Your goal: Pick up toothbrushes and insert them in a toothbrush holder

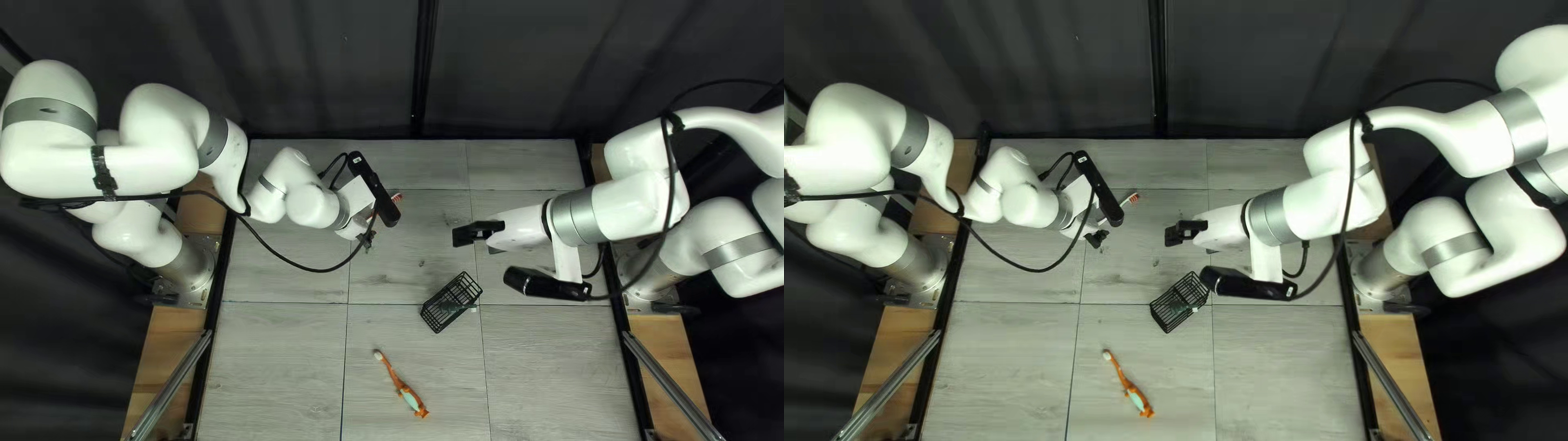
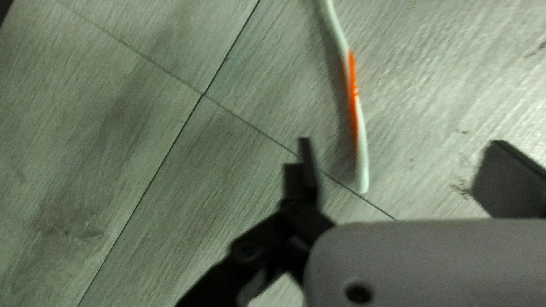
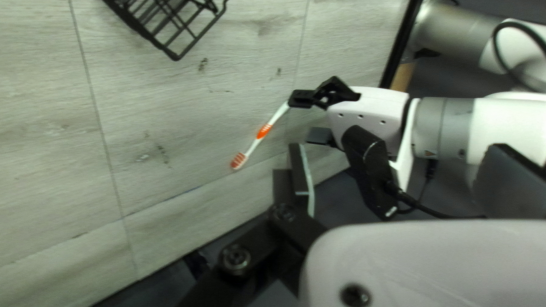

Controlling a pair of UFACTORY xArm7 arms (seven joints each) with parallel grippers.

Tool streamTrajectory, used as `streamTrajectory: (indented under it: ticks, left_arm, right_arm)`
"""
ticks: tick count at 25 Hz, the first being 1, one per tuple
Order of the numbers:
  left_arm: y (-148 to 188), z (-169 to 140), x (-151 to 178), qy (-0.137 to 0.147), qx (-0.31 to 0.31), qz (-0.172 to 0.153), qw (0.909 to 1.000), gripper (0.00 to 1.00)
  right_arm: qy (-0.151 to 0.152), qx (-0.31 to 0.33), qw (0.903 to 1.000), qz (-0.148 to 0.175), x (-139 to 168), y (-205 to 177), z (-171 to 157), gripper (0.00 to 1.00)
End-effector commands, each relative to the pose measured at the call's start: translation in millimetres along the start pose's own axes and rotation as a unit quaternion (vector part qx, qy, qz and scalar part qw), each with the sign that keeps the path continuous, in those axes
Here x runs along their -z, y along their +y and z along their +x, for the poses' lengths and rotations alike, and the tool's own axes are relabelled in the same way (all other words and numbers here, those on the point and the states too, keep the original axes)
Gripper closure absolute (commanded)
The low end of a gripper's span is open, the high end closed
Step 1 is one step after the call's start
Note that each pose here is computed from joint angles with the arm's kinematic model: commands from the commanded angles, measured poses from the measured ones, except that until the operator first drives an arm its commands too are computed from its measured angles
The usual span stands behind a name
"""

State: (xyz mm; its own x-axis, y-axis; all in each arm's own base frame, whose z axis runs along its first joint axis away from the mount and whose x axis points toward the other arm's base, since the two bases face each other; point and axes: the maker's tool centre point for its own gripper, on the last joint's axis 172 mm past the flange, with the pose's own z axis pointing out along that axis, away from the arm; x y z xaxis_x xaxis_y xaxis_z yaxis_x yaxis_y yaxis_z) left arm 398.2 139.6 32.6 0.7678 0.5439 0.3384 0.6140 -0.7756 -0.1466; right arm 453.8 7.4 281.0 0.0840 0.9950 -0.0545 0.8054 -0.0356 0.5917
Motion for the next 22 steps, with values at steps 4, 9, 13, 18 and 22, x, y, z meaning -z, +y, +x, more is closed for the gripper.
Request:
streamTrajectory:
  ticks: [4, 9, 13, 18, 22]
  left_arm:
    - [1, -4, 5, 0.005, -0.028, 0.008, 0.9995, 0.0]
    - [9, -6, 10, 0.01, -0.081, 0.024, 0.9963, 0.0]
    - [13, -2, 14, -0.003, -0.094, 0.051, 0.9942, 0.0]
    - [12, -1, 17, -0.006, -0.098, 0.06, 0.9934, 0.0]
    - [10, -2, 10, 0.005, -0.112, 0.062, 0.9918, 0.0]
  right_arm:
    - [0.017, -0.08, 0.996, 0.036, 9, -9, -25, 0.0]
    - [0.024, -0.113, 0.9919, 0.053, 7, -12, -38, 0.0]
    - [0.024, -0.113, 0.9919, 0.053, 7, -12, -38, 0.0]
    - [0.024, -0.113, 0.9919, 0.053, 7, -12, -38, 0.0]
    - [0.031, -0.109, 0.9917, 0.061, 12, -23, -61, 0.0]
